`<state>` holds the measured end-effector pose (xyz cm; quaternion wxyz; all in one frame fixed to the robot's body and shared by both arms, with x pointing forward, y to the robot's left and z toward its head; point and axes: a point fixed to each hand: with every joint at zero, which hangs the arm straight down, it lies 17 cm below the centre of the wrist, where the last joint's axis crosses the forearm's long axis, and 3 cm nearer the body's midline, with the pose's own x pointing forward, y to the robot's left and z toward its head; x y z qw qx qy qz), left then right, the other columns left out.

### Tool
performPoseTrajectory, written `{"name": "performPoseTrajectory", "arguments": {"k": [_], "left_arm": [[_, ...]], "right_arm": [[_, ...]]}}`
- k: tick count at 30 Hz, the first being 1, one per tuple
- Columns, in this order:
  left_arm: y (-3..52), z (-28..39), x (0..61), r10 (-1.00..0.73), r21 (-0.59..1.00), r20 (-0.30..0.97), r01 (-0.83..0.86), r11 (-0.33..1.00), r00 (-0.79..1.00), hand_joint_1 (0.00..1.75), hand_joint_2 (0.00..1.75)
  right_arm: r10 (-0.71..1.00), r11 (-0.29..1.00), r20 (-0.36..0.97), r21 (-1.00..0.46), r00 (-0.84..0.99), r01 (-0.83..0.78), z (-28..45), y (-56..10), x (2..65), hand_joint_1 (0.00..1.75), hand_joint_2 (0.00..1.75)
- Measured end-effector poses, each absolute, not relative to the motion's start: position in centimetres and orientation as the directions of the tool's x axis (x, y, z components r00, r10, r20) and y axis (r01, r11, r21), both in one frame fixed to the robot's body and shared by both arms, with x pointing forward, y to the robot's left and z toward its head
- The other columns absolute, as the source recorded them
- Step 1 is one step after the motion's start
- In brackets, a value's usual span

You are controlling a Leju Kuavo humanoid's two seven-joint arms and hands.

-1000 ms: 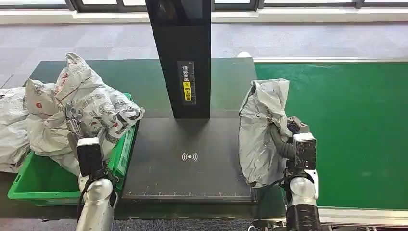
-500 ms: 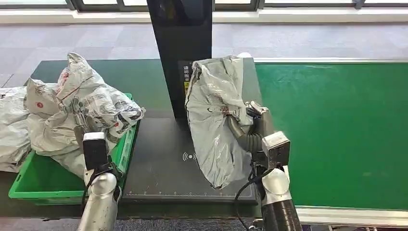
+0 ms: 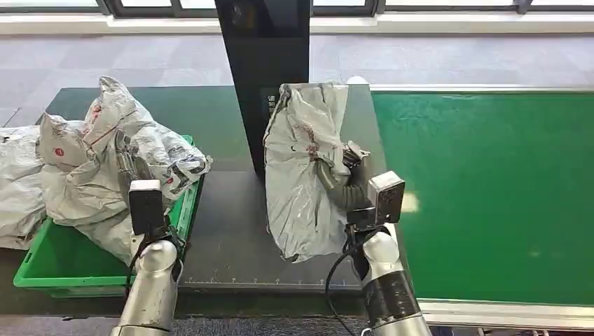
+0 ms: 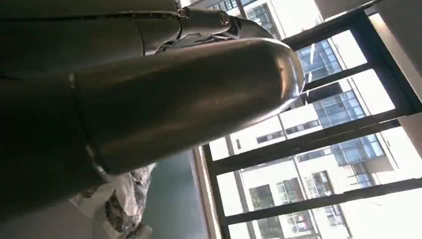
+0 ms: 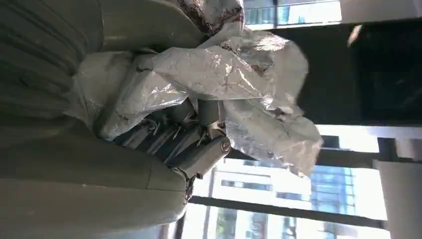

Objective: Moved the parcel from conveyor to table for the left to box.

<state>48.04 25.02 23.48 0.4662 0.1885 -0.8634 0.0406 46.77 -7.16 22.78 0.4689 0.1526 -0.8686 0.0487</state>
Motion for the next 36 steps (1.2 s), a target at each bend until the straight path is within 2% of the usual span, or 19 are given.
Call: {"name": "performPoseTrajectory", "arguments": {"k": [6,10,15,16,22,29,36], "left_arm": [[24.3,23.5,48.6,-0.274,0.102,0.827,-0.348,0.932,-0.491,0.00,0.00],[24.2,23.3,48.6,-0.271,0.102,0.832,-0.346,0.933,-0.485,0.00,0.00],[24.4,22.7,48.2,-0.265,0.098,0.839,-0.347,0.933,-0.475,0.00,0.00],[24.4,22.7,48.2,-0.264,0.097,0.839,-0.348,0.933,-0.475,0.00,0.00],[24.4,22.6,48.0,-0.259,0.090,0.838,-0.348,0.933,-0.480,0.00,0.00],[24.3,22.3,47.9,-0.228,0.066,0.841,-0.326,0.943,-0.490,0.00,0.00],[24.2,22.1,47.8,-0.226,0.069,0.842,-0.317,0.946,-0.490,0.00,0.00]], "right_arm": [[0.021,0.947,0.970,-0.097,-0.242,-0.307,12.0,-5.7,48.7,0.00,1.75],[0.059,0.926,0.987,-0.109,-0.148,-0.362,9.0,-5.2,48.5,0.00,1.75],[0.062,0.906,0.991,-0.106,-0.117,-0.410,7.8,-4.9,48.1,0.00,1.75],[0.067,0.901,0.991,-0.110,-0.116,-0.420,7.7,-4.7,48.0,0.00,0.00],[0.116,0.873,0.984,-0.166,-0.135,-0.459,7.1,-4.0,47.4,0.00,0.00],[0.059,0.827,0.965,-0.191,-0.256,-0.529,9.5,-2.4,45.3,0.00,0.00],[0.040,0.829,0.947,-0.210,-0.319,-0.518,12.2,-2.3,45.3,0.00,0.00]]}}
